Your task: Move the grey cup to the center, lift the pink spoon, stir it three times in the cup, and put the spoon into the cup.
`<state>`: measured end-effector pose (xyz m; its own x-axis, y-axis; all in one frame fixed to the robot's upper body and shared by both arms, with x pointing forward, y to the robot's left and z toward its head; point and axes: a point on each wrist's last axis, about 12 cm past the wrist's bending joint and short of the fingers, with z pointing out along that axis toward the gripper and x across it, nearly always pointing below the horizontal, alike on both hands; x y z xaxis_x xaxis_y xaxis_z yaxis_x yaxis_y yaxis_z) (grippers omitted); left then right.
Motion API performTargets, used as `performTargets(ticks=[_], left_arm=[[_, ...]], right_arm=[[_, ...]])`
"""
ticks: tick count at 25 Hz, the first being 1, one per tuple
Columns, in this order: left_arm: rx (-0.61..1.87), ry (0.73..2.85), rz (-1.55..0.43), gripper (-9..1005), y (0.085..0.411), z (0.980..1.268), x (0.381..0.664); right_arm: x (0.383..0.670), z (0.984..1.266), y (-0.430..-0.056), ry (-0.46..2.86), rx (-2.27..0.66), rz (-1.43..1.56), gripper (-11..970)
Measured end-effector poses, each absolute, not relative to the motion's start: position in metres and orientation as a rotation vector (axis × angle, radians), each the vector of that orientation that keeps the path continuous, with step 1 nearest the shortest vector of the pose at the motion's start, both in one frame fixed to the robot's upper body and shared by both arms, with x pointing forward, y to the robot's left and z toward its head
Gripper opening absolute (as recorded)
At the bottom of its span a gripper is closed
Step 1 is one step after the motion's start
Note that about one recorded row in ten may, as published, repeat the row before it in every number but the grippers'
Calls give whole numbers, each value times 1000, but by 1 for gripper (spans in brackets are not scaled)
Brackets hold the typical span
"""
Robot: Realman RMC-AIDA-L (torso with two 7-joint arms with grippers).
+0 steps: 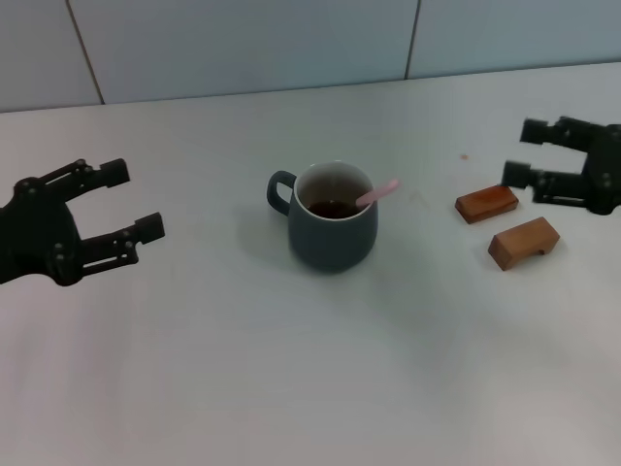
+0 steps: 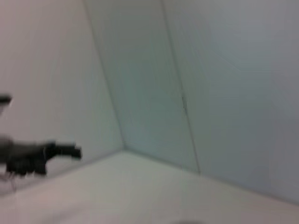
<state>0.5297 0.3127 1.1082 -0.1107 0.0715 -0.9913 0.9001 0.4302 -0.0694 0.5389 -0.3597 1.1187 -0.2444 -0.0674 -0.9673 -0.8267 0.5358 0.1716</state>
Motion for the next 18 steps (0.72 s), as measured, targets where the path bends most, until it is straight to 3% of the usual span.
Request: performTargets(ticks=[7, 18], left_arm=[[958, 1576, -933, 837, 304, 1116, 544], [973, 1603, -962, 837, 305, 1125, 551]], right_arm=[[559, 1124, -345, 1730, -922, 858, 818], [561, 1125, -339, 1726, -982, 858, 818]])
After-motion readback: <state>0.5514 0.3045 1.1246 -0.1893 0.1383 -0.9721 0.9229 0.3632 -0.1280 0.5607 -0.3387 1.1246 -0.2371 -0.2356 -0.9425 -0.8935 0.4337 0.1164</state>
